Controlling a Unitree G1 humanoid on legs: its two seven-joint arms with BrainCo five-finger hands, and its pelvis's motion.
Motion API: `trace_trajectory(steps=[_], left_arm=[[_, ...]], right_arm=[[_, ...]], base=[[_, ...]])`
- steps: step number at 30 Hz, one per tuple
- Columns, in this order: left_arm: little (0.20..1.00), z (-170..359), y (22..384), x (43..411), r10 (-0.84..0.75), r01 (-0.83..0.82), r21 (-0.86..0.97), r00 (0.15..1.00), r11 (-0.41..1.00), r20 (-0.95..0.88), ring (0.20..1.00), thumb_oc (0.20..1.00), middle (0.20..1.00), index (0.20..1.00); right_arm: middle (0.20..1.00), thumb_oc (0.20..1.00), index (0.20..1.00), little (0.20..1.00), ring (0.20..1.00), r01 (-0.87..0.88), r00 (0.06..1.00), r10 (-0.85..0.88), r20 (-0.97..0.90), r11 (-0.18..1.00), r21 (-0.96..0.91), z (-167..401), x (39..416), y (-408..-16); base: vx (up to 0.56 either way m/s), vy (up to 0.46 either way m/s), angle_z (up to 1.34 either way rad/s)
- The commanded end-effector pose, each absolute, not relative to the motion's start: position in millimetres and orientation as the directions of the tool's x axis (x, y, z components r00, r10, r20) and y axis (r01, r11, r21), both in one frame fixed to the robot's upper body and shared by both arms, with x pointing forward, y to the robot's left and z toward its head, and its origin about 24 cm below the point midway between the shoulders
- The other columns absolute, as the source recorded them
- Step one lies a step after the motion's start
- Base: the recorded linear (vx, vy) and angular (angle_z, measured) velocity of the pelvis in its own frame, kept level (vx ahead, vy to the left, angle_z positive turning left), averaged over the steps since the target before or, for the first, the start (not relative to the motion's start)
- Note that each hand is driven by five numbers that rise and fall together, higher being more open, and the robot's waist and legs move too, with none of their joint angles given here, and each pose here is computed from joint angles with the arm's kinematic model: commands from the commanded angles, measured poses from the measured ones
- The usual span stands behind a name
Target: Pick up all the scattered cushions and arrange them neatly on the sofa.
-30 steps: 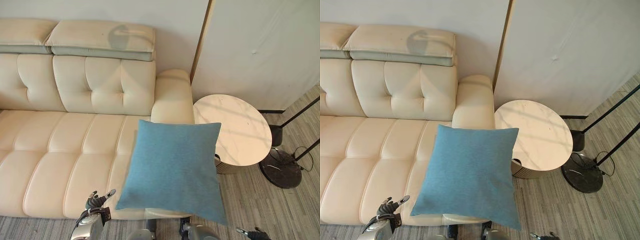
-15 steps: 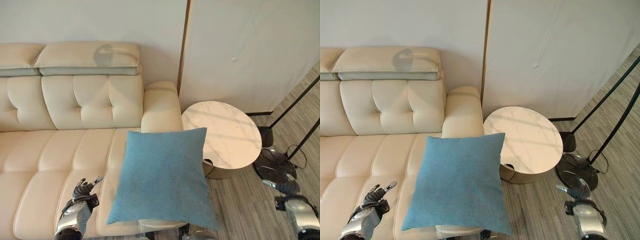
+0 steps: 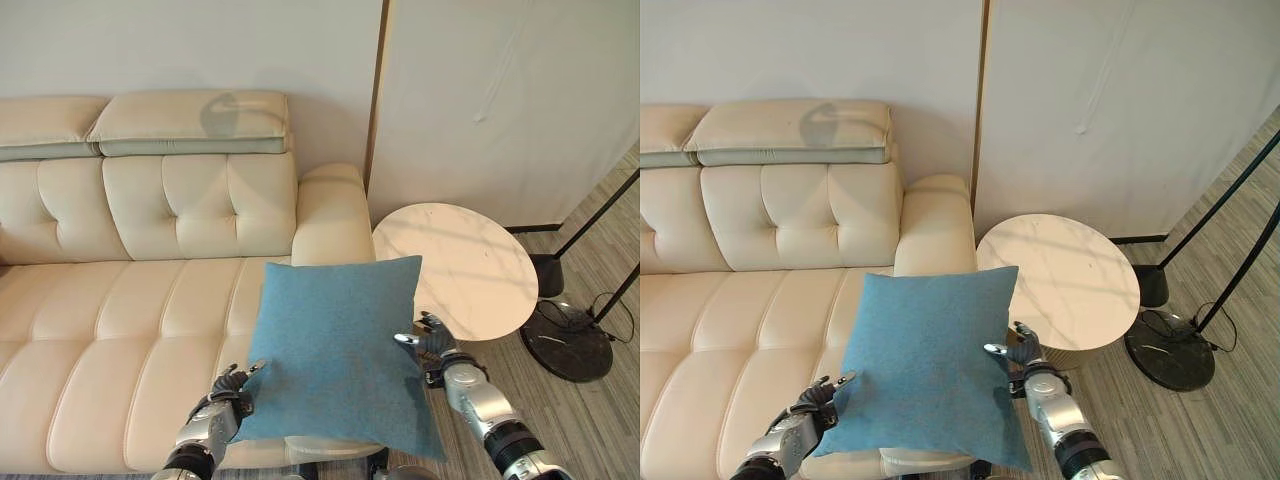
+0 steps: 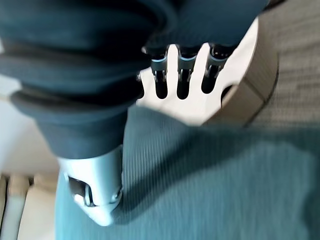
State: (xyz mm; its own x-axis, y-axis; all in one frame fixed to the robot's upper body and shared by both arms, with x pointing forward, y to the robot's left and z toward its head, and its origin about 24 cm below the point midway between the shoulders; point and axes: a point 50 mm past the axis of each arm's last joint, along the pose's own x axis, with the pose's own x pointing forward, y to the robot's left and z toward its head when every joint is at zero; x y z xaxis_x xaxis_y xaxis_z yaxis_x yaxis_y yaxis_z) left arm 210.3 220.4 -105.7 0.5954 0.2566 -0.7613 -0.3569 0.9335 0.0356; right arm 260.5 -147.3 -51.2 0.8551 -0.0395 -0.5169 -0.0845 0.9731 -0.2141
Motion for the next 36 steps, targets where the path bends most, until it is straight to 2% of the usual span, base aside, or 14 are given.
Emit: trace_trajectory(steps=[1, 6, 8, 9, 10, 12, 13, 15, 16, 17, 18, 26, 35, 36], left_arm=[[1.0, -83, 195, 258, 0.202, -0.225, 0.058, 0.698, 0.973, -0.687, 1.0, 1.0, 1.0, 1.0], [1.0, -75, 164, 272, 0.118, -0.088, 0.079, 0.742, 0.993, -0.66, 1.0, 1.0, 1.0, 1.0], [1.0, -63, 146, 286, 0.075, 0.002, 0.124, 0.788, 0.992, -0.611, 1.0, 1.0, 1.0, 1.0], [0.715, -59, 140, 290, 0.069, 0.019, 0.14, 0.802, 0.99, -0.594, 0.715, 0.715, 0.715, 0.715], [0.2, -55, 126, 293, 0.038, 0.073, 0.17, 0.819, 0.983, -0.573, 0.2, 0.2, 0.2, 0.2], [0.2, -53, 112, 294, -0.001, 0.133, 0.195, 0.829, 0.972, -0.559, 0.2, 0.2, 0.2, 0.2], [0.2, -58, 108, 290, -0.012, 0.108, 0.126, 0.802, 0.986, -0.598, 0.2, 0.2, 0.2, 0.2], [0.2, -54, 105, 295, 0.001, 0.137, 0.203, 0.825, 0.969, -0.565, 0.2, 0.2, 0.2, 0.2], [0.2, -57, 101, 291, -0.019, 0.169, 0.208, 0.816, 0.963, -0.577, 0.2, 0.2, 0.2, 0.2], [0.2, -57, 98, 291, -0.026, 0.178, 0.214, 0.822, 0.961, -0.569, 0.2, 0.2, 0.2, 0.2], [0.2, -55, 95, 291, -0.037, 0.208, 0.248, 0.832, 0.946, -0.554, 0.2, 0.2, 0.2, 0.2], [0.2, -38, 72, 293, -0.1, 0.204, 0.178, 0.88, 0.963, -0.464, 0.2, 0.2, 0.2, 0.2], [0.2, -36, 71, 283, -0.085, 0.116, 0.039, 0.887, 0.993, -0.454, 0.2, 0.2, 0.2, 0.2], [0.2, -25, 69, 285, -0.094, 0.111, 0.019, 0.909, 0.994, -0.406, 0.2, 0.2, 0.2, 0.2]], right_arm=[[1.0, 1.0, 1.0, 1.0, 1.0, -0.113, 0.918, 0.037, -0.394, 0.979, -0.172, -21, 289, -122], [1.0, 1.0, 1.0, 1.0, 1.0, -0.151, 0.906, 0.1, -0.412, 0.984, -0.095, -23, 289, -97], [1.0, 1.0, 1.0, 1.0, 1.0, -0.194, 0.905, 0.143, -0.402, 0.977, -0.089, -18, 296, -79], [1.0, 1.0, 1.0, 1.0, 1.0, -0.219, 0.899, 0.164, -0.405, 0.971, -0.092, -18, 296, -72], [1.0, 1.0, 1.0, 1.0, 1.0, -0.266, 0.89, 0.196, -0.411, 0.956, -0.12, -17, 297, -61], [1.0, 1.0, 1.0, 1.0, 1.0, -0.303, 0.877, 0.209, -0.433, 0.939, -0.163, -21, 297, -56], [1.0, 1.0, 1.0, 1.0, 1.0, -0.31, 0.893, 0.2, -0.402, 0.922, -0.23, -14, 303, -57], [1.0, 1.0, 1.0, 1.0, 1.0, -0.311, 0.872, 0.205, -0.444, 0.934, -0.179, -21, 301, -56], [1.0, 1.0, 1.0, 1.0, 1.0, -0.353, 0.869, 0.232, -0.436, 0.91, -0.219, -17, 305, -52], [0.661, 0.661, 0.661, 0.661, 0.661, -0.369, 0.865, 0.245, -0.437, 0.902, -0.224, -17, 304, -48], [0.2, 0.2, 0.2, 0.2, 0.2, -0.37, 0.86, 0.259, -0.439, 0.91, -0.188, -16, 303, -44], [0.2, 0.2, 0.2, 0.2, 0.2, -0.421, 0.856, 0.341, -0.388, 0.896, -0.14, -8, 297, -19], [0.2, 0.2, 0.2, 0.2, 0.2, -0.417, 0.873, 0.381, -0.304, 0.907, -0.059, 6, 289, -13], [0.2, 0.2, 0.2, 0.2, 0.2, -0.424, 0.882, 0.396, -0.256, 0.904, -0.063, 16, 288, -12]], base=[[-0.09, 0.031, 0.05], [-0.11, 0.03, 0.02], [-0.13, 0.055, 0.04], [-0.11, 0.052, 0.12], [-0.04, 0.014, 0.17], [-0.02, 0.008, 0.18], [-0.01, 0.004, 0.11], [-0.01, 0.006, 0.06], [0.0, -0.001, 0.06], [0.0, -0.015, 0.04], [0.0, -0.011, 0.07], [-0.01, 0.005, 0.05], [-0.01, 0.007, 0.0], [-0.06, 0.015, -0.01]])
